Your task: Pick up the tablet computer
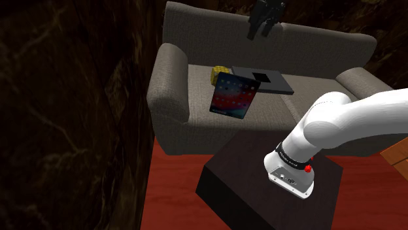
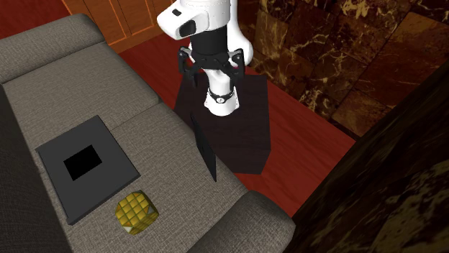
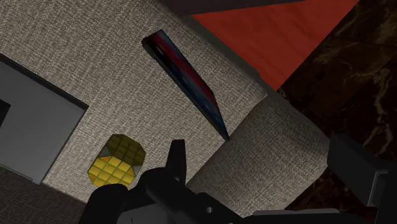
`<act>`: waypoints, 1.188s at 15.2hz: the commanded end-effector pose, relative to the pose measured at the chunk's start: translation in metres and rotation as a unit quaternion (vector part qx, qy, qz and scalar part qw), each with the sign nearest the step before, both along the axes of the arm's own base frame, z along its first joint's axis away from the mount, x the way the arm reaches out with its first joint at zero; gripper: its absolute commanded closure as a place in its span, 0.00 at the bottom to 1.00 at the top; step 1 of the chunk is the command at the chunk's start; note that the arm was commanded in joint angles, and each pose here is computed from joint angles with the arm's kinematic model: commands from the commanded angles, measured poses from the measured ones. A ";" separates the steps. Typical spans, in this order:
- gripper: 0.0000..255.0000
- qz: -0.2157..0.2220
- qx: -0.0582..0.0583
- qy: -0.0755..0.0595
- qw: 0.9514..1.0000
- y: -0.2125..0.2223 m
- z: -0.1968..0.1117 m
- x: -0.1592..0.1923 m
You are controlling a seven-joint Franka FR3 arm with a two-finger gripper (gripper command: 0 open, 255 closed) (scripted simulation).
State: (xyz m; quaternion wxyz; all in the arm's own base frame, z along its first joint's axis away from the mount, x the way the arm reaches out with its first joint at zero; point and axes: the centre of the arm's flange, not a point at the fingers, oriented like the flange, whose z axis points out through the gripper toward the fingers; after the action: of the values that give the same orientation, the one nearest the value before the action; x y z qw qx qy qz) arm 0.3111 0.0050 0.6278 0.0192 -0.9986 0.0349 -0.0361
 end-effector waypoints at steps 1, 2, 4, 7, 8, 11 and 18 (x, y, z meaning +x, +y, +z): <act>0.00 0.000 0.000 0.000 1.000 0.000 0.000 0.000; 0.00 0.023 -0.003 0.003 1.000 -0.002 -0.012 0.004; 0.00 0.070 -0.009 0.008 0.997 -0.007 -0.037 0.012; 0.00 0.139 -0.019 0.015 0.990 -0.013 -0.075 0.025; 0.00 0.162 -0.022 0.018 0.986 -0.015 -0.087 0.029; 0.00 0.231 -0.031 0.025 0.972 -0.019 -0.125 0.042; 0.00 0.308 -0.042 0.034 0.950 -0.023 -0.184 0.056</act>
State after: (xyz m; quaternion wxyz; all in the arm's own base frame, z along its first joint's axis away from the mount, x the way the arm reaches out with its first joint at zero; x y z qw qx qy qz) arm 0.3664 -0.0186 0.4503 -0.0132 -0.9619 -0.2731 0.0041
